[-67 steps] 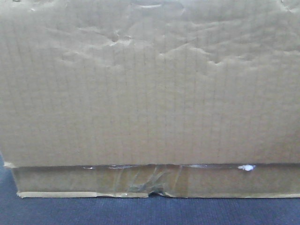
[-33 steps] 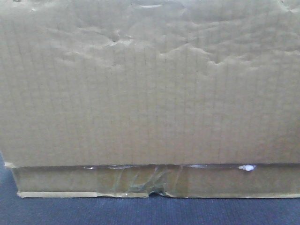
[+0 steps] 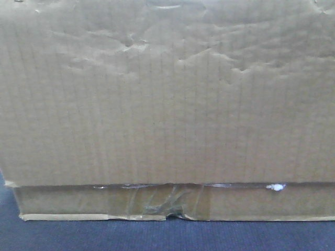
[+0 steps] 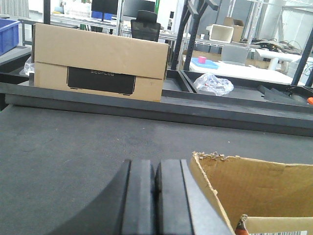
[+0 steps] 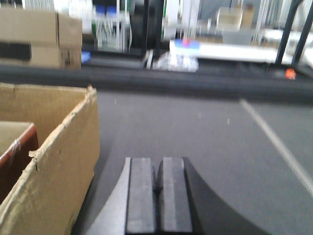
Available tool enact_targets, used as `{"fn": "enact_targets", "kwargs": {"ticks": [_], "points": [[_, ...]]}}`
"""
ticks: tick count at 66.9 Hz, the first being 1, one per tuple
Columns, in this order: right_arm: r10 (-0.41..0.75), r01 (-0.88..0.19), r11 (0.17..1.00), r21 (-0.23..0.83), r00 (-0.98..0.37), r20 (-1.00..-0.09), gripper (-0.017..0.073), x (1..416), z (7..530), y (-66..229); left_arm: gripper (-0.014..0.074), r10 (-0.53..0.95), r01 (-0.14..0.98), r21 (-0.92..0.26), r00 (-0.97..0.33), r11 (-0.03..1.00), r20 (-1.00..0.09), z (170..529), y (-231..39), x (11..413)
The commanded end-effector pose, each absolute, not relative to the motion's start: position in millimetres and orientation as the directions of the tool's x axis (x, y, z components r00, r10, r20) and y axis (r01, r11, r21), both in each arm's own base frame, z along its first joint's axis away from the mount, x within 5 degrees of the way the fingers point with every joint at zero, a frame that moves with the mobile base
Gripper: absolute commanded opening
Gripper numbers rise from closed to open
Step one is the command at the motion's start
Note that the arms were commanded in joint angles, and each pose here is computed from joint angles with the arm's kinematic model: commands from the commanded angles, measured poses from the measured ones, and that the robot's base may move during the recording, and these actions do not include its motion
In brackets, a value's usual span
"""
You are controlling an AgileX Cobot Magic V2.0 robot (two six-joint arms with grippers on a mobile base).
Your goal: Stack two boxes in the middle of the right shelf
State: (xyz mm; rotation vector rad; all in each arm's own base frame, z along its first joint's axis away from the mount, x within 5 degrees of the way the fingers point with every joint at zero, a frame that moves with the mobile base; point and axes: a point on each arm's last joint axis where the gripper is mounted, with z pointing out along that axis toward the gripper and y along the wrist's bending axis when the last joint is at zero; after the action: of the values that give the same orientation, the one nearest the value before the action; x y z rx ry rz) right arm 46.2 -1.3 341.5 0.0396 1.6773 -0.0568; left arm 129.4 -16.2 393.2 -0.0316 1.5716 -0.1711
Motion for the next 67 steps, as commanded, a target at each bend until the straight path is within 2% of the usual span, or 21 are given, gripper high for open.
{"fn": "enact_targets", "kwargs": {"ticks": [1,11,22,30,39,45,54,62,67], "points": [[0.009,0.045,0.999,-0.001,-0.222,-0.975,-0.0167,66,356,-2,-0.0111,-0.134,0.097,-0.132,0.014,0.987,-0.991,396,-16,128],[0.026,0.040,0.999,0.013,-0.345,-0.938,-0.0167,111,375,-5,-0.0111,-0.132,0.081,-0.132,-0.005,0.988,-0.991,394,-15,128],[0.098,0.029,0.995,0.095,-0.433,-0.896,-0.0167,151,372,-5,-0.0111,-0.129,0.049,-0.131,-0.045,0.990,-0.991,390,-13,128],[0.070,-0.004,0.996,0.086,-0.539,-0.839,-0.0162,177,369,-2,-0.0111,-0.129,0.046,-0.131,-0.048,0.990,-0.990,390,-12,128],[0.049,-0.047,0.994,0.094,-0.584,-0.810,-0.0151,195,376,7,-0.0111,-0.126,0.040,-0.129,-0.066,0.991,-0.990,387,-13,131],[0.093,-0.011,0.992,0.126,-0.605,-0.791,-0.0151,203,378,12,-0.0111,-0.135,-0.003,-0.136,-0.139,0.991,-0.981,384,-12,140],[0.065,0.030,0.998,0.059,-0.626,-0.777,-0.0146,211,385,21,-0.0111,-0.140,-0.075,-0.123,-0.274,0.990,-0.951,388,-14,165],[0.005,0.045,0.998,-0.033,-0.655,-0.756,-0.0146,216,394,34,-0.0111,-0.037,-0.039,-0.023,-0.413,0.999,-0.910,403,-30,192],[-0.016,0.030,0.998,-0.049,-0.676,-0.737,-0.0146,222,399,46,-0.0111,0.028,-0.010,0.038,-0.510,0.999,-0.860,409,-47,209]]}}
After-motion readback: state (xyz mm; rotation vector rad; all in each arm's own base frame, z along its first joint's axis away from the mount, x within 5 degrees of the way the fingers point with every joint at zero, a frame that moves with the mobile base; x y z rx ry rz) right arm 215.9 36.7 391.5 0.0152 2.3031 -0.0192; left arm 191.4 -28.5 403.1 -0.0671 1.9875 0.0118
